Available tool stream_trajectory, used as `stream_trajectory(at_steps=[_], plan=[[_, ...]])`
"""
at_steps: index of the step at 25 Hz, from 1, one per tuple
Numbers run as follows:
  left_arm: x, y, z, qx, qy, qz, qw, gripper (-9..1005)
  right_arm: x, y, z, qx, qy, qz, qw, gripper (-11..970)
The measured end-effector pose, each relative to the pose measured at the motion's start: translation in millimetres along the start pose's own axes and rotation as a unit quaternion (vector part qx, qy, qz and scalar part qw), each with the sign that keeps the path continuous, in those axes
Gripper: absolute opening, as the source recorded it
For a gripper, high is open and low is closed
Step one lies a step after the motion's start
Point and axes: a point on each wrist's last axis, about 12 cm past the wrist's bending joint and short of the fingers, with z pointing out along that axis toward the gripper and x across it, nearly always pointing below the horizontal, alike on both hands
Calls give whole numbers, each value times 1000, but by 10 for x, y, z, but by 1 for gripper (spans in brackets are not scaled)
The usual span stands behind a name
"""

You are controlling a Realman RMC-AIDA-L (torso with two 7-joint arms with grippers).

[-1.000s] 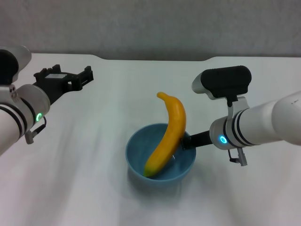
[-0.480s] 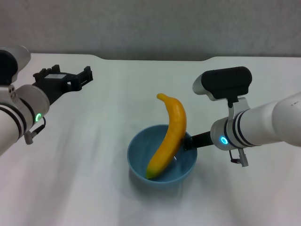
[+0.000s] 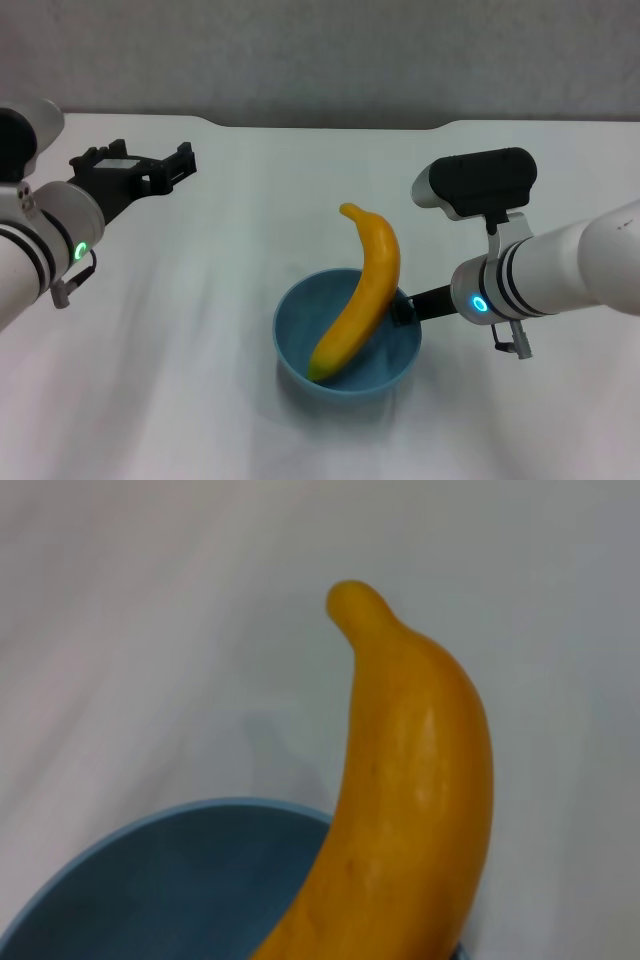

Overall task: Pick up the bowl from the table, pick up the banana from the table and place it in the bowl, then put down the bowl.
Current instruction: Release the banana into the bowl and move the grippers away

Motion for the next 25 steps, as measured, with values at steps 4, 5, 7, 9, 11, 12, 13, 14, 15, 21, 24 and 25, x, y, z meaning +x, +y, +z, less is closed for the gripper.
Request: stream_trajectory(at_steps=[4,5,7,9,11,12,13,14,15,21,24,25], plan=[[8,6,-4,-1,1,0,1000,875,-3,-13,-2,5,-1,-6,1000,163],[9,7,-5,-1,1,-1,1000,875,-6,-14,-5,7,-2,-11,1000,179],[13,10,-7,-2,1,-1,1000,875,-8,-6,-10,9,-4,-20,1000,210],[14,17,-10,-3,1,-1,1000,875,-6,15,-16,10,-6,-31,999,241],[15,21,-11,-3,1,-2,1000,875,-8,38,-25,9,-10,-39,999,272],[16,21,-12,-3,1,-2,1000,875,-10,45,-29,9,-11,-42,999,287],[17,23,-12,-3,2,-2,1000,875,-8,48,-32,9,-12,-43,999,303],[19,24,-13,-4,2,-2,1000,874,-7,54,-36,8,-13,-44,999,318],[19,25,-13,-4,2,-2,1000,874,-2,58,-39,7,-14,-45,999,361],[30,45,-23,-7,3,-4,1000,874,22,87,-68,-1,-17,-44,999,568],[32,60,-27,-9,3,-5,1000,874,34,75,-80,2,-13,-46,999,620],[31,62,-27,-9,2,-5,1000,874,39,72,-85,4,-12,-48,999,637]])
